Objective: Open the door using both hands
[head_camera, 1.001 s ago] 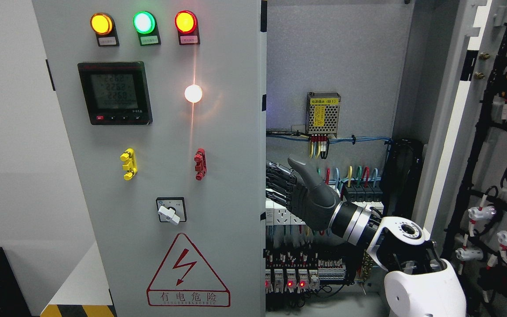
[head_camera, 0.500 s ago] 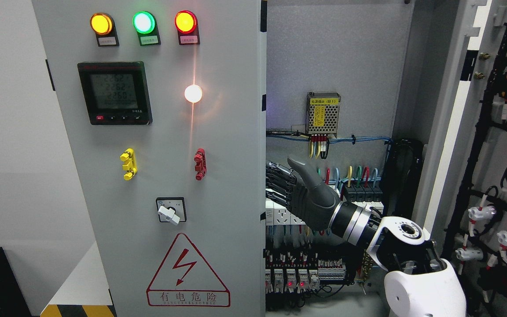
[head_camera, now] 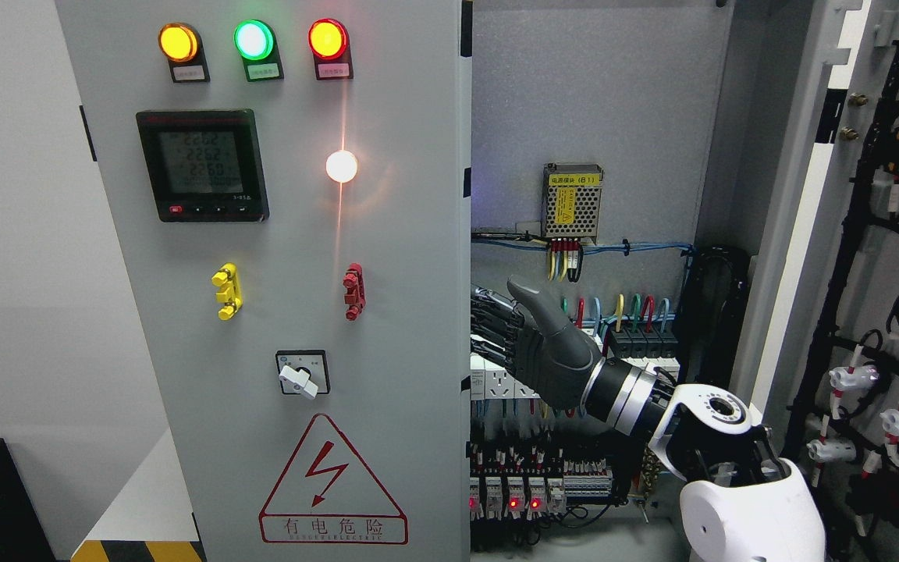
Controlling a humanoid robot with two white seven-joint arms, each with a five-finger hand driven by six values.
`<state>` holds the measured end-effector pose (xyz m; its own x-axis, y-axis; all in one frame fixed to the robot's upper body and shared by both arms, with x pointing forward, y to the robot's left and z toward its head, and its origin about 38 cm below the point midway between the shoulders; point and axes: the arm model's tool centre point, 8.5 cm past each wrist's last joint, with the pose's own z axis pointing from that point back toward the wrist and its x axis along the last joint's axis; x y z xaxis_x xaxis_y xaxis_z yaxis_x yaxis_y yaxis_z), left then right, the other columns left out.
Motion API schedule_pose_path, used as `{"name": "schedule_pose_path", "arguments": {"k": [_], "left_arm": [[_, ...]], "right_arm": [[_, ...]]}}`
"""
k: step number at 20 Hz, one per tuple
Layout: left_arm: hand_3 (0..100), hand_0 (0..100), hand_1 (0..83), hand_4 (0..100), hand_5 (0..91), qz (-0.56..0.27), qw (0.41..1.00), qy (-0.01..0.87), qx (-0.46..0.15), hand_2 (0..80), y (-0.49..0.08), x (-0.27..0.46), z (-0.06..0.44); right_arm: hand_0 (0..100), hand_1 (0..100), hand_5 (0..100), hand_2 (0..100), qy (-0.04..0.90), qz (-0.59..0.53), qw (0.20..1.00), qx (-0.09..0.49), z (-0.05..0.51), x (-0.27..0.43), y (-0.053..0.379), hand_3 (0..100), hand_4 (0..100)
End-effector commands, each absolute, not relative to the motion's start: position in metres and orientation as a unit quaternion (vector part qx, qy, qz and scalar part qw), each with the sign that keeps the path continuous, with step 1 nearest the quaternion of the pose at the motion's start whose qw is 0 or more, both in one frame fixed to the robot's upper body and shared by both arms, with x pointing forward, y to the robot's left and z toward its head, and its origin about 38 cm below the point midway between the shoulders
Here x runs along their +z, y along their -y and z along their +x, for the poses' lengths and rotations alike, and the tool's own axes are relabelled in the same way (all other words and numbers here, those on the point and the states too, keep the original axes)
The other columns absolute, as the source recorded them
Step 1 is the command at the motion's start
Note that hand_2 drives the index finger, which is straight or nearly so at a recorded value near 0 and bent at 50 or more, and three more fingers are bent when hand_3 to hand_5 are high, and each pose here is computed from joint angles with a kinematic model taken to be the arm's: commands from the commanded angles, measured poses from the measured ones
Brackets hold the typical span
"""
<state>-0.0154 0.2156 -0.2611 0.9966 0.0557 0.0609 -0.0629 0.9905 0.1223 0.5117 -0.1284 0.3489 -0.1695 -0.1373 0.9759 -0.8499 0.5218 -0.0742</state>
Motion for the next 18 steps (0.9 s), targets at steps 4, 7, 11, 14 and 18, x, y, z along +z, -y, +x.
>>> {"name": "schedule_pose_path", "arguments": {"k": [4,7,11,14,18], "left_arm": [[0,0,0.0,0,0.0,0.061,0.997,0.044,0.017,0.0,-0.2160,-0.2613,0.0036],[0,0,0.0,0,0.0,0.061,0.997,0.043,0.017,0.0,-0.2160,-0.2613,0.0026],[0,0,0.0,0,0.0,0.061,0.997,0.043,0.017,0.0,-0.2160,-0.2613,0.0026],[0,0,0.0,0,0.0,0.061,0.997,0.043,0.017,0.0,-0.2160,-0.2613,0.0026],[0,0,0.0,0,0.0,0.061,0.997,0.043,0.017,0.0,-0.2160,-0.2613,0.0026]], "right_arm": [[19,0,0,0,0.681,0.366,0.532,0.345,0.5094,0.3467,0.1245,0,0],[19,0,0,0,0.681,0.366,0.532,0.345,0.5098,0.3472,0.1250,0,0],[19,0,0,0,0.681,0.366,0.533,0.344,0.5098,0.3465,0.1257,0,0],[19,0,0,0,0.681,0.364,0.533,0.345,0.5096,0.3464,0.1275,0,0],[19,0,0,0,0.681,0.371,0.531,0.342,0.5070,0.3429,0.1280,0,0]]}}
